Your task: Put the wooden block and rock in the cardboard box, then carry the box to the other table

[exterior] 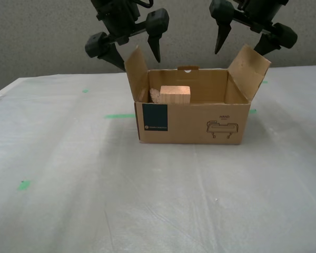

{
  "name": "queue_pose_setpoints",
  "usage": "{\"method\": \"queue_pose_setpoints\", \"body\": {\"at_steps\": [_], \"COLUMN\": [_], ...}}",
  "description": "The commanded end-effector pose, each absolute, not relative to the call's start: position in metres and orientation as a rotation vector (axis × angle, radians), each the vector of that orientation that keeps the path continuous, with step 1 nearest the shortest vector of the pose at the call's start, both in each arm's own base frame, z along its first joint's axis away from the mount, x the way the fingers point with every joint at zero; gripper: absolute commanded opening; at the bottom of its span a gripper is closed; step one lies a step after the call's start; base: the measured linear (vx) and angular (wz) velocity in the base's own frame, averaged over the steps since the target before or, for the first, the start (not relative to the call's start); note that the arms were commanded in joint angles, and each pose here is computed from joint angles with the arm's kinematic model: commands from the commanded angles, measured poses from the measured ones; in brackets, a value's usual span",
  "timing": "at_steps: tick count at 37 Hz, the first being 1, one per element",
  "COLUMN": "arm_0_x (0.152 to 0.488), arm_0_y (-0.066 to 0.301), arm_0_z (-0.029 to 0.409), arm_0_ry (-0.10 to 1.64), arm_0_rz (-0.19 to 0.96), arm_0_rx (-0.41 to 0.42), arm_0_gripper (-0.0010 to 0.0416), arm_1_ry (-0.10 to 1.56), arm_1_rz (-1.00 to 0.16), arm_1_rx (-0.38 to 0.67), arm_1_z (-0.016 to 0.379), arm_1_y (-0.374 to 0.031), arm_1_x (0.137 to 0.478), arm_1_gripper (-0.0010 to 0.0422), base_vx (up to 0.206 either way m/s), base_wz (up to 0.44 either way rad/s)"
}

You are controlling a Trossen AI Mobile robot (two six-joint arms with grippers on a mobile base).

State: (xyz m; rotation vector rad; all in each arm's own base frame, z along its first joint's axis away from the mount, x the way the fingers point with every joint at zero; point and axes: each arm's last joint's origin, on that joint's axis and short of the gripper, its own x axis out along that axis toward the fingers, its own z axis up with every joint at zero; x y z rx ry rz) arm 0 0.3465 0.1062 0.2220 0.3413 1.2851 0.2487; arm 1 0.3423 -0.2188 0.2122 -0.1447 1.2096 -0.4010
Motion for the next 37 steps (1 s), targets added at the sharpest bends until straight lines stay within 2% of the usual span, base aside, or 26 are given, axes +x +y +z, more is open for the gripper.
{"method": "queue_pose_setpoints", "body": {"at_steps": [1, 6, 16, 21, 27, 37], "arm_0_x": [0.344, 0.338, 0.312, 0.291, 0.264, 0.217], "arm_0_y": [0.105, 0.103, 0.095, 0.089, 0.081, 0.068], "arm_0_z": [0.231, 0.247, 0.290, 0.316, 0.347, 0.380], "arm_0_ry": [1.250, 1.198, 1.105, 1.034, 0.941, 0.851], "arm_0_rz": [0.245, 0.244, 0.283, 0.309, 0.332, 0.354], "arm_0_rx": [0.326, 0.305, 0.285, 0.268, 0.275, 0.280], "arm_0_gripper": [0.0374, 0.0383, 0.0394, 0.0394, 0.0394, 0.0394], "arm_1_ry": [1.170, 1.098, 0.974, 0.903, 0.815, 0.741], "arm_1_rz": [-0.403, -0.385, -0.433, -0.446, -0.408, -0.426], "arm_1_rx": [-0.131, -0.116, -0.113, -0.100, -0.084, -0.086], "arm_1_z": [0.223, 0.244, 0.294, 0.322, 0.356, 0.393], "arm_1_y": [-0.217, -0.212, -0.199, -0.188, -0.170, -0.143], "arm_1_x": [0.340, 0.335, 0.314, 0.297, 0.272, 0.229], "arm_1_gripper": [0.0391, 0.0399, 0.0398, 0.0398, 0.0398, 0.0398], "base_vx": [0.000, 0.000, 0.000, 0.000, 0.000, 0.000], "base_wz": [0.000, 0.000, 0.000, 0.000, 0.000, 0.000]}}
